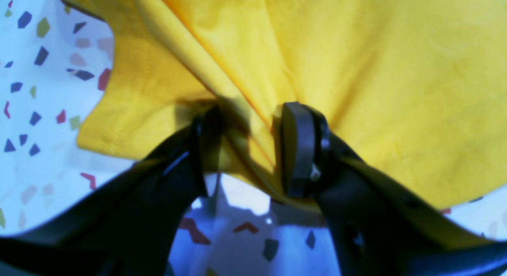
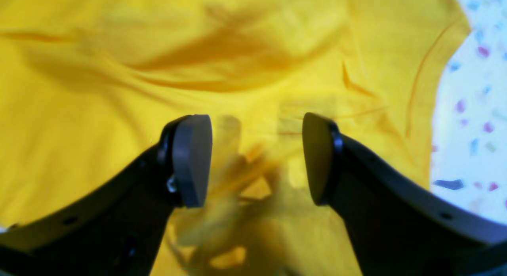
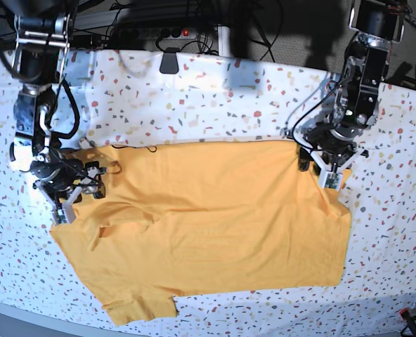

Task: Fold the T-shirt properly
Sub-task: 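Drag the shirt back toward the robot with both grippers, then pull the shirt further toward the robot, spreading it flat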

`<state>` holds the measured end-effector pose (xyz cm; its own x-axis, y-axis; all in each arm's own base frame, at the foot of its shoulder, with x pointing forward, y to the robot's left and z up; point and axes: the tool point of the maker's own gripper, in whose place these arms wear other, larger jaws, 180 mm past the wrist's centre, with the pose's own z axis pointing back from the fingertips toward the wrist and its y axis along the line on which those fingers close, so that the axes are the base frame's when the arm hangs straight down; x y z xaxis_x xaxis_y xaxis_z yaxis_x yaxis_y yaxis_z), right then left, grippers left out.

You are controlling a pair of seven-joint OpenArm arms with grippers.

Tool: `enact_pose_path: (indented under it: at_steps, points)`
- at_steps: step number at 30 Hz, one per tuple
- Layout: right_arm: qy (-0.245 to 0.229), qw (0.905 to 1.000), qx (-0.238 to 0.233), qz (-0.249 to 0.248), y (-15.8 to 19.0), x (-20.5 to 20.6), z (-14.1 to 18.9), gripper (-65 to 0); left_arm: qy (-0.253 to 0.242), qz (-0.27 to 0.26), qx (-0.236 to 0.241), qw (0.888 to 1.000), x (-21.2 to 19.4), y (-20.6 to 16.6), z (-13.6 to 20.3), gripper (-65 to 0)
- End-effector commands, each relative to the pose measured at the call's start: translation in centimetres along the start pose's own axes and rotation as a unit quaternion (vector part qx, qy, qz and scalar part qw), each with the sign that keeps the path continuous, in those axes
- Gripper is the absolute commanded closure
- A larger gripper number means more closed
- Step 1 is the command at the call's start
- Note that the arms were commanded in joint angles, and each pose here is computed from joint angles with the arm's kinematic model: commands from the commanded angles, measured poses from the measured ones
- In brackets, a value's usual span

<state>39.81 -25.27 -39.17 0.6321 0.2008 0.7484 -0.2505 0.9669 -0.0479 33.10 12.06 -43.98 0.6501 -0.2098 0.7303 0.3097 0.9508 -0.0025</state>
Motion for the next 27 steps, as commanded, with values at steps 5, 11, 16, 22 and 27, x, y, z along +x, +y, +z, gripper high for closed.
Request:
enact_pose_path:
  at_steps: [5,11,16,22,27]
  points:
    - [0.026,0.9996,-0.007,-0.006,-1.7,-2.1,0.2,-36.0,0.068,-0.010,-0.006,0.998,-3.1,-0.2,0.3,-24.5]
    - [0.064,0.9977,0.000,-0.022,-2.3,-5.7,1.9,-36.0,0.073,-0.009,-0.006,0.997,-3.5,-0.2,0.4,-24.5]
    - [0.086,0.9962,0.001,-0.011,-2.0,-8.6,3.3,-36.0,0.074,-0.010,-0.011,0.997,-4.1,-0.8,0.9,-24.5]
    - [0.100,0.9950,0.003,-0.001,-1.3,-10.7,4.6,-36.0,0.048,-0.016,-0.021,0.998,-3.1,-2.1,2.2,-24.5]
    - [0.119,0.9929,-0.003,-0.008,-1.3,-13.4,6.4,-36.0,0.042,-0.017,-0.025,0.999,-2.9,-2.6,2.7,-24.5]
